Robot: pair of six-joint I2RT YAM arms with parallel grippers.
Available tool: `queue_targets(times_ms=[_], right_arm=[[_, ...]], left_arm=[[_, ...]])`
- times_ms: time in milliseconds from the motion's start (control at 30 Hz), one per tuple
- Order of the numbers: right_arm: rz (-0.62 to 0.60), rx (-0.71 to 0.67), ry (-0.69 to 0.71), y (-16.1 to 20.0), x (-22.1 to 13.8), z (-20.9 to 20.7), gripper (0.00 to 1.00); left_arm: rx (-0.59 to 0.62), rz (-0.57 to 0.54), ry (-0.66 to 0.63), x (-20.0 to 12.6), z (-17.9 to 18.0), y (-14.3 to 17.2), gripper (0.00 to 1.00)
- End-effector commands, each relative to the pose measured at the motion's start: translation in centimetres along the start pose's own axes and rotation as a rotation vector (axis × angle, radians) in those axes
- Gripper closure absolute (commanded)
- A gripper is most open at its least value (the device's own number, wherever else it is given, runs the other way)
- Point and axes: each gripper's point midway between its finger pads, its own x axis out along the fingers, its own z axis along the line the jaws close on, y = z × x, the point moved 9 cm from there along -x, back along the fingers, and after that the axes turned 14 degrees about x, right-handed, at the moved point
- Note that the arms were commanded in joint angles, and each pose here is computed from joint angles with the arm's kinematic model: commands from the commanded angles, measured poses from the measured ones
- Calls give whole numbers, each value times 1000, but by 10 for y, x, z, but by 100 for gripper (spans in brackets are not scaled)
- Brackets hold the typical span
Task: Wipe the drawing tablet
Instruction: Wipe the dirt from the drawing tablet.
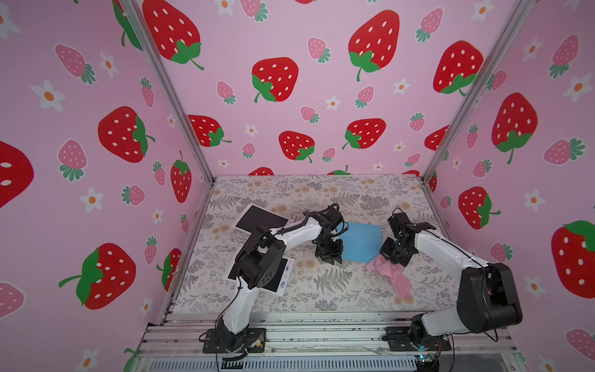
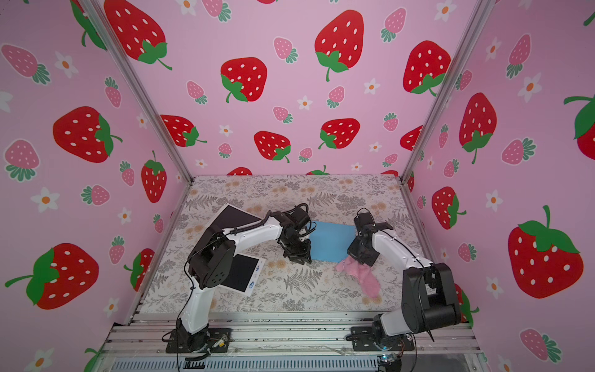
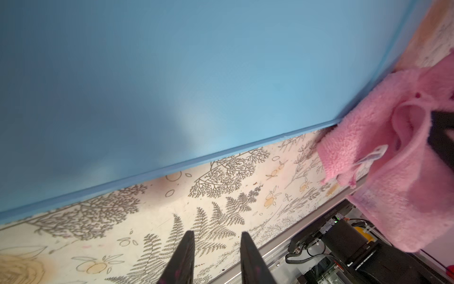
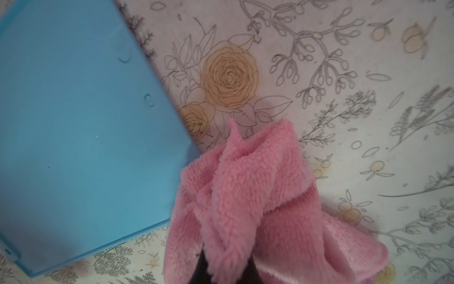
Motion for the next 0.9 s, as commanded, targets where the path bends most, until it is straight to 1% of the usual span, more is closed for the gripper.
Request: queue_targets(times_ms=[0, 67, 133, 200, 267, 333, 433, 500, 600, 667, 867], right_arm=[[-2, -44, -62, -6, -4, 8, 100], [-30, -117, -171, -4, -19, 33, 100], [-48, -217, -288, 9, -33, 63, 100], [-37, -293, -368, 26, -38, 91, 100], [-14, -333, -408, 39, -37, 115, 100], [1, -359, -470, 47, -38, 138, 100], [-6, -399, -504, 55, -40, 160, 100], [-4, -409, -527, 56, -39, 171, 100], [2, -403, -572, 58, -29, 183, 100], [22, -404, -583, 60, -18, 188, 100], [51, -457, -556, 68, 10, 191, 100]], left_arm=[[-51, 10, -25, 9, 11, 0, 70], [-75, 7, -44, 10, 16, 0, 71], [-113, 1, -50, 12, 23, -1, 71], [-157, -25, -50, 8, 30, -4, 74], [-191, -71, -66, -3, 36, -8, 76], [-217, -133, -93, -22, 42, -13, 77], [-238, -198, -147, -49, 53, -22, 81], [-247, -196, -203, -57, 63, -29, 82], [-263, -165, -253, -51, 81, -41, 82], [-277, -139, -246, -42, 90, -48, 81], [-240, -134, -257, -34, 88, -68, 70]])
